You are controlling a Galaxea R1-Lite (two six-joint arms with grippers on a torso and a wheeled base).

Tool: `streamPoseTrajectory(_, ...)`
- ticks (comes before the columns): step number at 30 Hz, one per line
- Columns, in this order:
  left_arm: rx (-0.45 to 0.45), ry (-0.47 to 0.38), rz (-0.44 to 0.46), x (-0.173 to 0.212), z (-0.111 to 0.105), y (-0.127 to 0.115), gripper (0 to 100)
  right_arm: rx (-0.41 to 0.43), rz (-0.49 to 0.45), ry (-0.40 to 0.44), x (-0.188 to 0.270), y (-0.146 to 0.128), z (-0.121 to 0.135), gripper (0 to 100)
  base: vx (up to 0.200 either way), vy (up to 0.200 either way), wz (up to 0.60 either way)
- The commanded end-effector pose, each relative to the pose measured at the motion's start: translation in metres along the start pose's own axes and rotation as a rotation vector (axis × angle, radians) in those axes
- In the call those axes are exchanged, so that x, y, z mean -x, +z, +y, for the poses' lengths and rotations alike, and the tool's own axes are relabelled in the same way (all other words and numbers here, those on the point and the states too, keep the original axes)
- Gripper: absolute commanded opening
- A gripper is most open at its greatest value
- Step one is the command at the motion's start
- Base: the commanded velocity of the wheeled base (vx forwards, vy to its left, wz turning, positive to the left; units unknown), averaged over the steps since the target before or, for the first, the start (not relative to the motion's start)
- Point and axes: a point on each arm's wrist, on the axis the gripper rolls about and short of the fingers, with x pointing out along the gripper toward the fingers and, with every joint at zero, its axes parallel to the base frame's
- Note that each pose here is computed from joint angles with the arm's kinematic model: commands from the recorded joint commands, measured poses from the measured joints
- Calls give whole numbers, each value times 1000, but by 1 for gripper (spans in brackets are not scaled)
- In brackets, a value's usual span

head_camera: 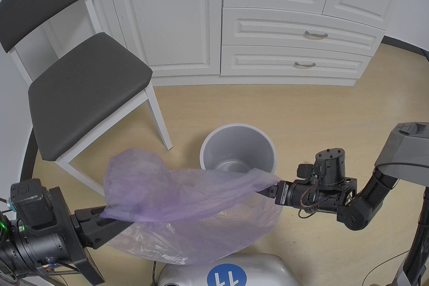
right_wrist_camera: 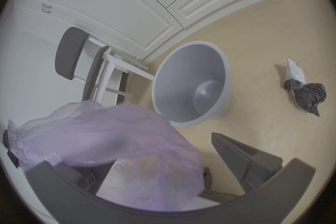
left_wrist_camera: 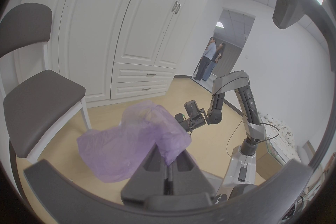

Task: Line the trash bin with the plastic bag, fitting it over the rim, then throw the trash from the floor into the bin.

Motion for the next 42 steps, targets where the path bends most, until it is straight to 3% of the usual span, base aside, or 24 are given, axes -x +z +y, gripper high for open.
streamPoseTrajectory(1,4,13,-7,-1,1,3,0,-4,21,-12,-3,-6,-4,0,0,0,0)
streamPoseTrajectory(9,11,98,72,-20,12,-5,0,-6,8,-11,1,-3,-2,0,0,0,0)
streamPoseTrajectory(18,28,184,136,-40,25,-10,0,4,-83,-38,7,12,11,0,0,0,0)
streamPoseTrajectory(27,54,291,172,-53,47,-11,0,12,-276,-42,38,47,37,0,0,0,0)
streamPoseTrajectory(32,69,325,192,-60,57,-14,0,19,-345,-93,58,66,43,0,0,0,0)
streamPoseTrajectory(36,96,343,249,-80,62,-25,0,42,-417,-120,76,81,45,0,0,0,0)
streamPoseTrajectory(39,174,371,226,-101,70,-28,0,117,-484,-158,110,95,47,0,0,0,0)
streamPoseTrajectory(42,183,378,205,-108,71,-29,0,155,-491,-187,135,97,52,0,0,0,0)
